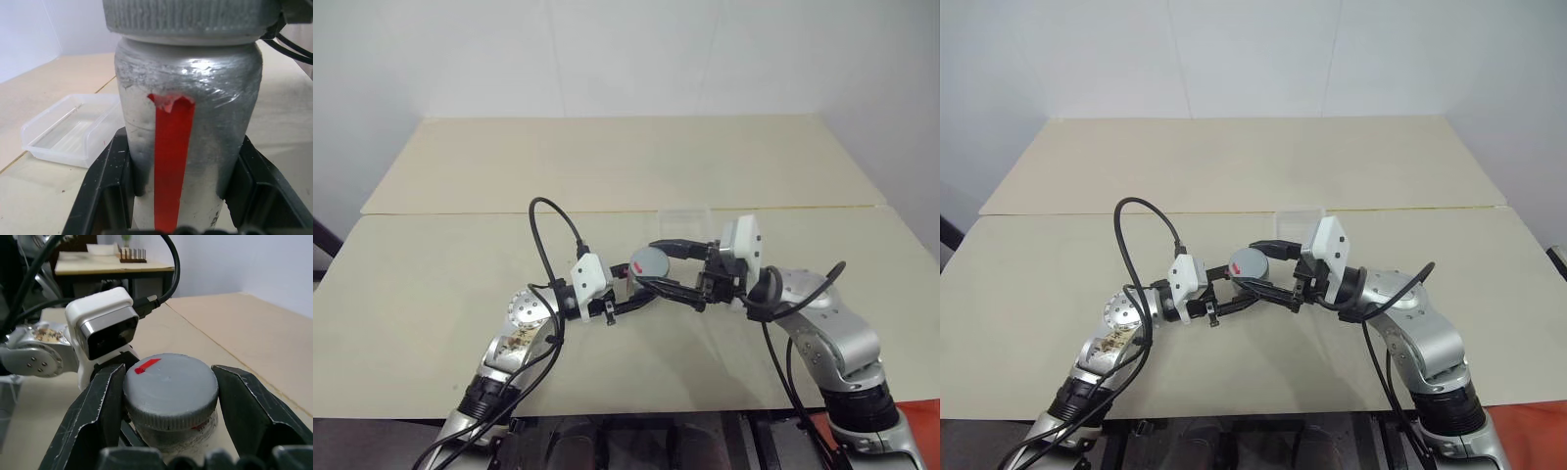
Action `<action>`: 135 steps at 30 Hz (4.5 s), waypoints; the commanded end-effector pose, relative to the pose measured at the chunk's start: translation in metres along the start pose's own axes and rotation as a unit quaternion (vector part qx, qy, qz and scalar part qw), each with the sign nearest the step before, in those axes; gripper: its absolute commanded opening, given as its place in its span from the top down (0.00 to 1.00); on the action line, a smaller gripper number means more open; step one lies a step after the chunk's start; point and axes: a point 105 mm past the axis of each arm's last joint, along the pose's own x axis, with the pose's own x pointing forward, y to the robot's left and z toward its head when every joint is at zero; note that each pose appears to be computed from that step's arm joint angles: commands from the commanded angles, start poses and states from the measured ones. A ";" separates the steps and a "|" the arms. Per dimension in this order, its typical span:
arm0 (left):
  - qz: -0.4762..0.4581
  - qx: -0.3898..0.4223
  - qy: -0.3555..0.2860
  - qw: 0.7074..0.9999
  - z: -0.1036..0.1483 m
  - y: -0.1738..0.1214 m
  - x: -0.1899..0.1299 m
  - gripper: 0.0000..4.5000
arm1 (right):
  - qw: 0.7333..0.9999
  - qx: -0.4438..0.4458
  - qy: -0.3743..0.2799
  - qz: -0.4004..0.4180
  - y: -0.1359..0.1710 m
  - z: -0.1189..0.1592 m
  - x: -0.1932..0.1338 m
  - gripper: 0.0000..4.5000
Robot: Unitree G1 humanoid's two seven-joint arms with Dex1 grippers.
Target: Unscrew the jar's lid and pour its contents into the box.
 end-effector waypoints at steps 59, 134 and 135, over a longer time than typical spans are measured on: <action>0.176 0.125 0.138 0.967 -0.006 0.101 0.050 0.55 | 0.923 0.022 0.177 -0.340 -0.041 -0.020 -0.105 0.01; 0.359 -0.104 0.040 0.927 -0.038 0.117 0.002 0.55 | 0.927 0.027 0.143 -0.346 -0.038 -0.035 -0.085 0.01; 0.361 -0.109 0.047 0.925 -0.043 0.115 0.001 0.55 | 0.926 0.027 0.145 -0.347 -0.038 -0.035 -0.086 0.01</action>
